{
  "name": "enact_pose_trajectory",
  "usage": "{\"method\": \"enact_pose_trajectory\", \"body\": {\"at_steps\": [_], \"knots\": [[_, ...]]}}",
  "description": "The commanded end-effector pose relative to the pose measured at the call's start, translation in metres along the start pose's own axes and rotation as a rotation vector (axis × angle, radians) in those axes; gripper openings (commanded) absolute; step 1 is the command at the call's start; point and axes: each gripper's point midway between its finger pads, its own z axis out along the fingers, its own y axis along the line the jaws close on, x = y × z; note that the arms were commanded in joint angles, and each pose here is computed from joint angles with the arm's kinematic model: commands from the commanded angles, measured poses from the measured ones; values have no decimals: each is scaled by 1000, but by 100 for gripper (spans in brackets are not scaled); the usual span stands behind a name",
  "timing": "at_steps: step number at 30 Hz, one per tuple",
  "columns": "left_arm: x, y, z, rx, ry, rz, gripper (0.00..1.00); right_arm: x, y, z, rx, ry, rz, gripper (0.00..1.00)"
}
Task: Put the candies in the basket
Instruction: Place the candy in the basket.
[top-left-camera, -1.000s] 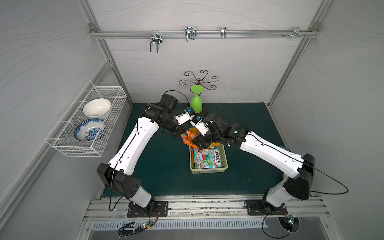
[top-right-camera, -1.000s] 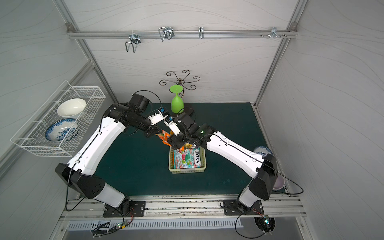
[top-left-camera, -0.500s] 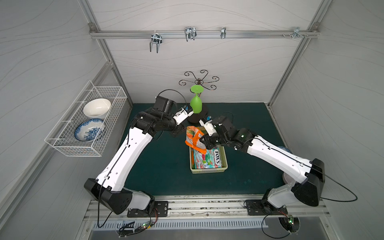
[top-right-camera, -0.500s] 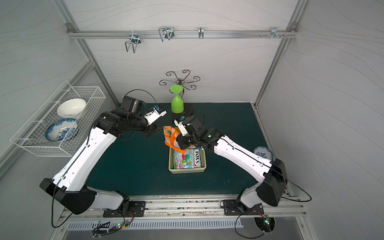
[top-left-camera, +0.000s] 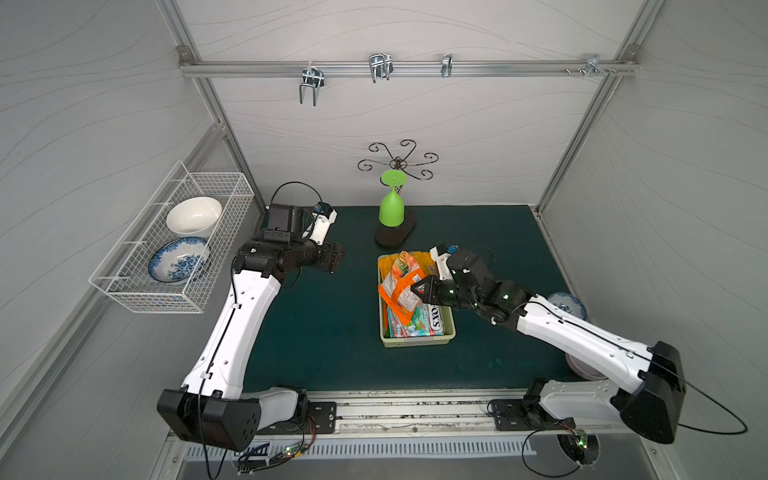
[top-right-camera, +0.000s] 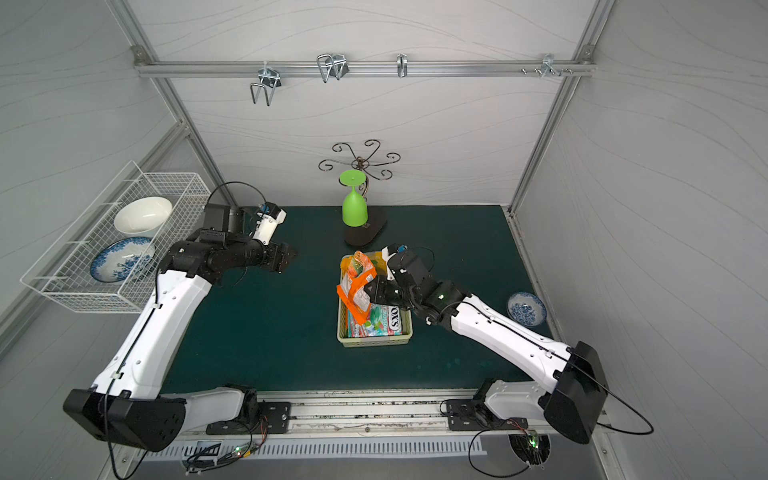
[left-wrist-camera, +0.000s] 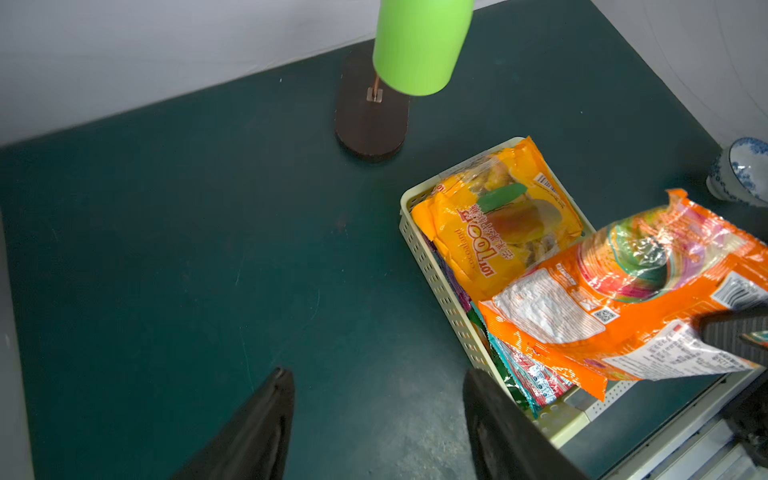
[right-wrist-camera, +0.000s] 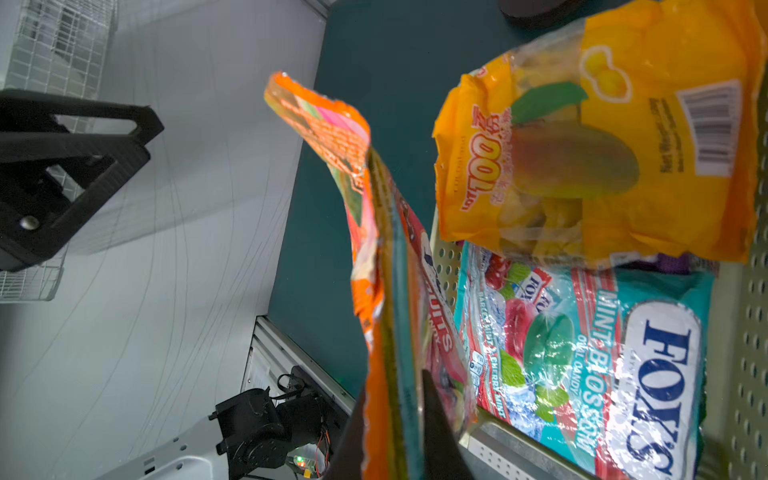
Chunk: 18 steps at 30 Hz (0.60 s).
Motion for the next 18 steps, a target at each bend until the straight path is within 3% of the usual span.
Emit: {"method": "enact_pose_trajectory", "body": {"at_steps": [1, 6, 9, 10, 18], "knots": [[-23, -4, -12, 39, -113, -48, 70, -13, 4, -12, -48, -97, 135, 0], [-24, -2, -8, 60, -111, -65, 71, 0, -38, 2, 38, -67, 296, 2], [-25, -2, -9, 59, -114, -64, 71, 12, -48, 6, 70, -22, 338, 35], [-25, -2, -8, 64, -113, -67, 71, 15, -51, 5, 73, -19, 350, 41], [-21, 1, -4, 76, -109, -85, 71, -2, -74, -37, 166, -122, 235, 55]]}}
